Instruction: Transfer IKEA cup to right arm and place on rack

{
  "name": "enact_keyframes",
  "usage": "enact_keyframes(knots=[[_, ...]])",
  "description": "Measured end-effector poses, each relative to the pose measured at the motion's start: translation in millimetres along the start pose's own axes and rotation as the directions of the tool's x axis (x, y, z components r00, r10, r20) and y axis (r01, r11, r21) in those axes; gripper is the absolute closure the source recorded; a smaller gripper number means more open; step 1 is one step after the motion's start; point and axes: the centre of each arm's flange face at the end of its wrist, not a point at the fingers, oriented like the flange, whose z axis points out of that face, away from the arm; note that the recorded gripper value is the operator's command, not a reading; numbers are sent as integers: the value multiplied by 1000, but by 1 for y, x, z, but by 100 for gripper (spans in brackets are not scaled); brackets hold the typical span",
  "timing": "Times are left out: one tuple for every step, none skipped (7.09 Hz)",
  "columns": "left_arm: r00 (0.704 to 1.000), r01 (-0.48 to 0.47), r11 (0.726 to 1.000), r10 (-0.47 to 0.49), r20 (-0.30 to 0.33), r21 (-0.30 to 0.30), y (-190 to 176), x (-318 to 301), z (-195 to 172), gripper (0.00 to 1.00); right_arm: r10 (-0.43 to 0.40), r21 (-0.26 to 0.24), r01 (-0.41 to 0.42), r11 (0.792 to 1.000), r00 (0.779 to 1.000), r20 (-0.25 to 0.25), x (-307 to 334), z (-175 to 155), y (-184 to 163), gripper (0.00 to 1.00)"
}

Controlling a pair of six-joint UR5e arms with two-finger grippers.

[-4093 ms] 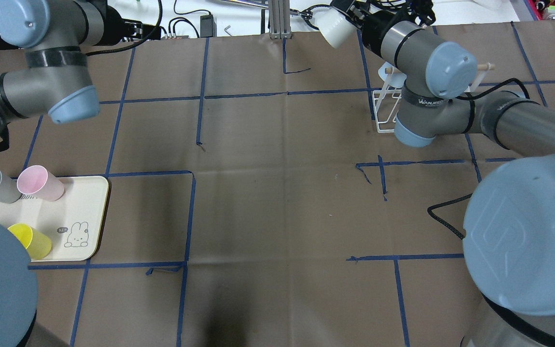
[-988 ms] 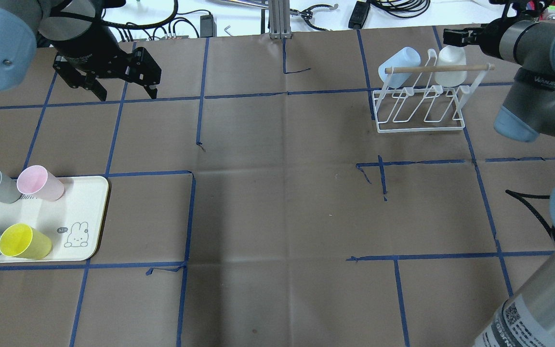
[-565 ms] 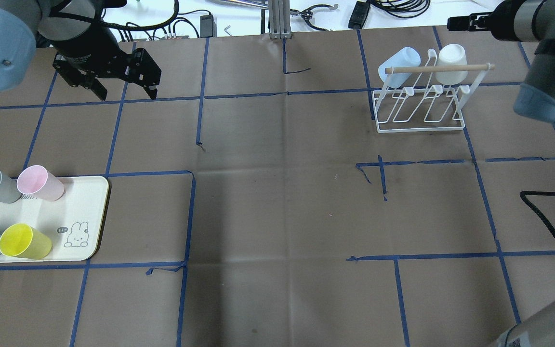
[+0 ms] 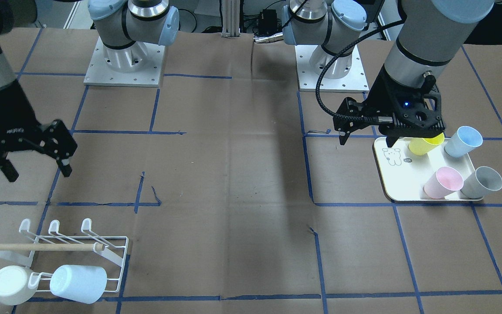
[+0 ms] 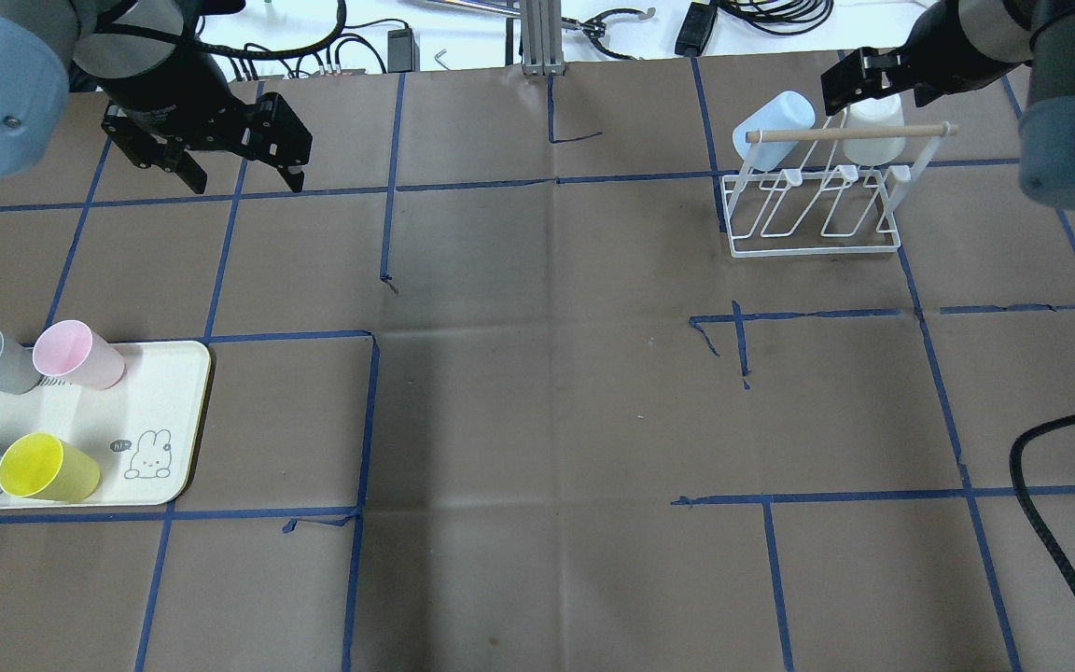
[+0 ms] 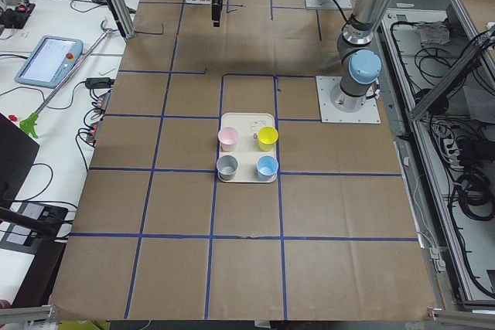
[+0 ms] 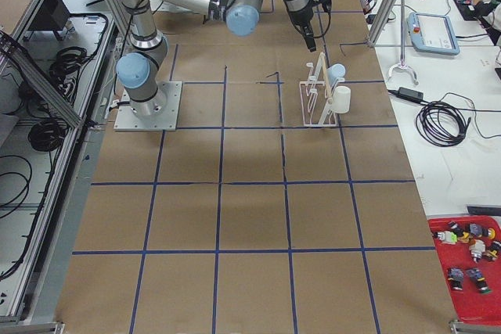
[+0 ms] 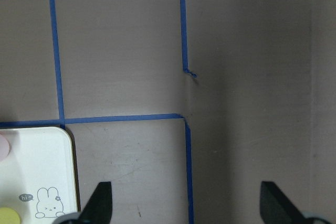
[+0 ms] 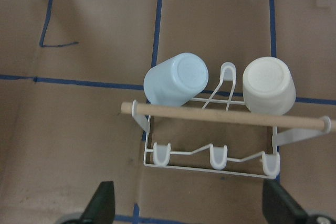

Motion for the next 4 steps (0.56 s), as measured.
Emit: enact_keyframes(knots=[[1000,1,1000,-1,0,-3,0,0,1,0,8,-70,-8,998,1000,-5,-25,-32,13,0],[1000,1,1000,-1,0,-6,-1,0,3,0,-7,-126,6,992,1000,-4,-43,-56,20,0],[1000,2,1000,-2,2,-9,-1,0,4,0,-16,-173,16,985,1000,2,-51,-59,22,0],[1000,3,1000,-3,5,-14,-2,-1,7,0,-13,-222,15,975,1000,9,-53,-51,25,0]])
